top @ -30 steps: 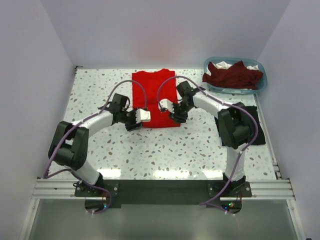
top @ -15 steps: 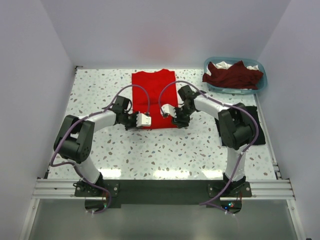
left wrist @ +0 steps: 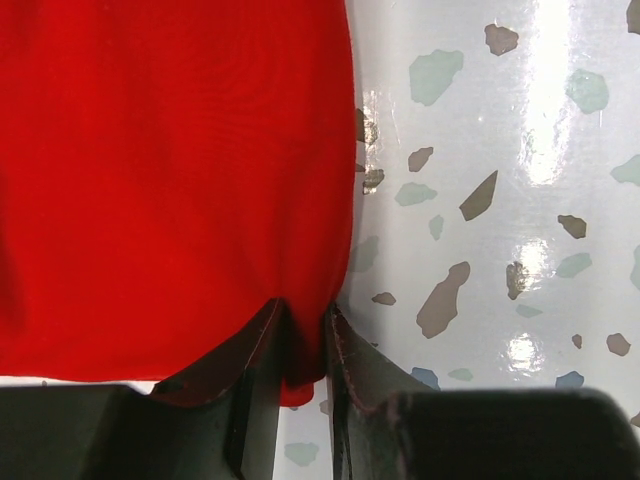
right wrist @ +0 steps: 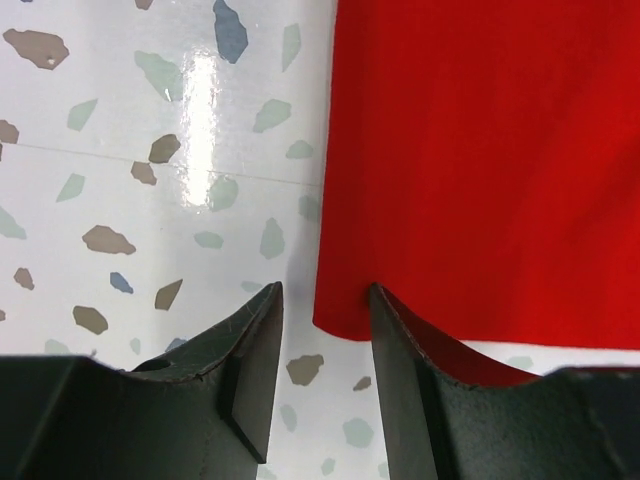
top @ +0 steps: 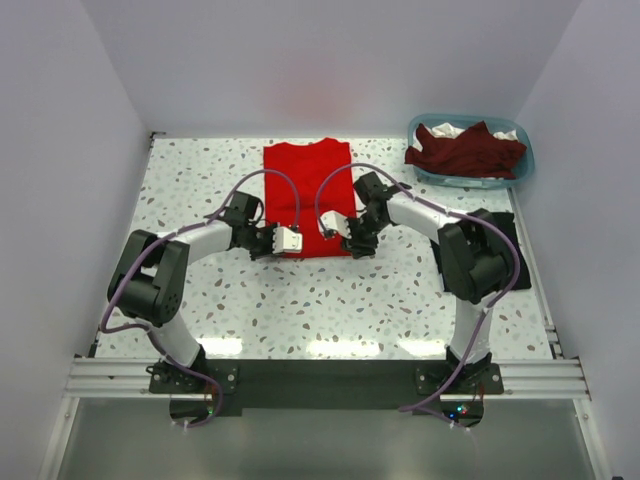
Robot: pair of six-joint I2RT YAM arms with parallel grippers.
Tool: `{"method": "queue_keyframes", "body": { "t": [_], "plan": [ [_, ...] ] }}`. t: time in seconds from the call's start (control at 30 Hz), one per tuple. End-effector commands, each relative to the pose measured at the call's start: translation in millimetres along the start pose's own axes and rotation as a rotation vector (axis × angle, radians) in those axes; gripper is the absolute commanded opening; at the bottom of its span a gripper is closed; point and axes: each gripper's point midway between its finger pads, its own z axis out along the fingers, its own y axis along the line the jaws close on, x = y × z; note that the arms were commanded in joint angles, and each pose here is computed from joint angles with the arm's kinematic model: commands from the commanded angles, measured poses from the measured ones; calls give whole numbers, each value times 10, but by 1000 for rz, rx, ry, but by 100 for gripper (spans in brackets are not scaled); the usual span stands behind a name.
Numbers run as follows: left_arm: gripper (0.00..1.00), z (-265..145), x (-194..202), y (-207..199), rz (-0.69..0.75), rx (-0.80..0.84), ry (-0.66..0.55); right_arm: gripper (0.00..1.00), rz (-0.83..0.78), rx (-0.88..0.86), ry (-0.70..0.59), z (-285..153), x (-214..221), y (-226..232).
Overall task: Fold and stack the t-shirts
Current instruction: Fold the tshirt
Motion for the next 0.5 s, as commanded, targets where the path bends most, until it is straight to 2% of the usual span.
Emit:
{"method": "queue_keyframes", "body": {
  "t": [0.0, 0.13, 0.17, 0.2, 0.23, 0.3, 0.47],
  "plan": [
    [27, 19, 71, -55, -26, 29, 11, 43, -28, -12, -20, 143, -9, -41],
    [27, 10, 72, -47, -36, 30, 14, 39, -45, -39, 8, 248, 70, 31],
    [25, 8, 73, -39, -46, 28, 14, 31, -57, -52, 20, 284, 102, 81],
    [19, 3, 57, -32, -49, 27, 9, 25, -56, -48, 27, 290, 130, 84],
    [14, -15, 40, -30, -58, 31, 6, 12, -44, -45, 35, 290, 147, 91],
    [2, -89, -20, 3, -63, 18, -9, 0, -24, -32, 35, 239, 126, 59],
    [0, -485, -274, 312, -89, -72, -80, 0, 60, 107, -51, -237, -232, -309]
  ]
}}
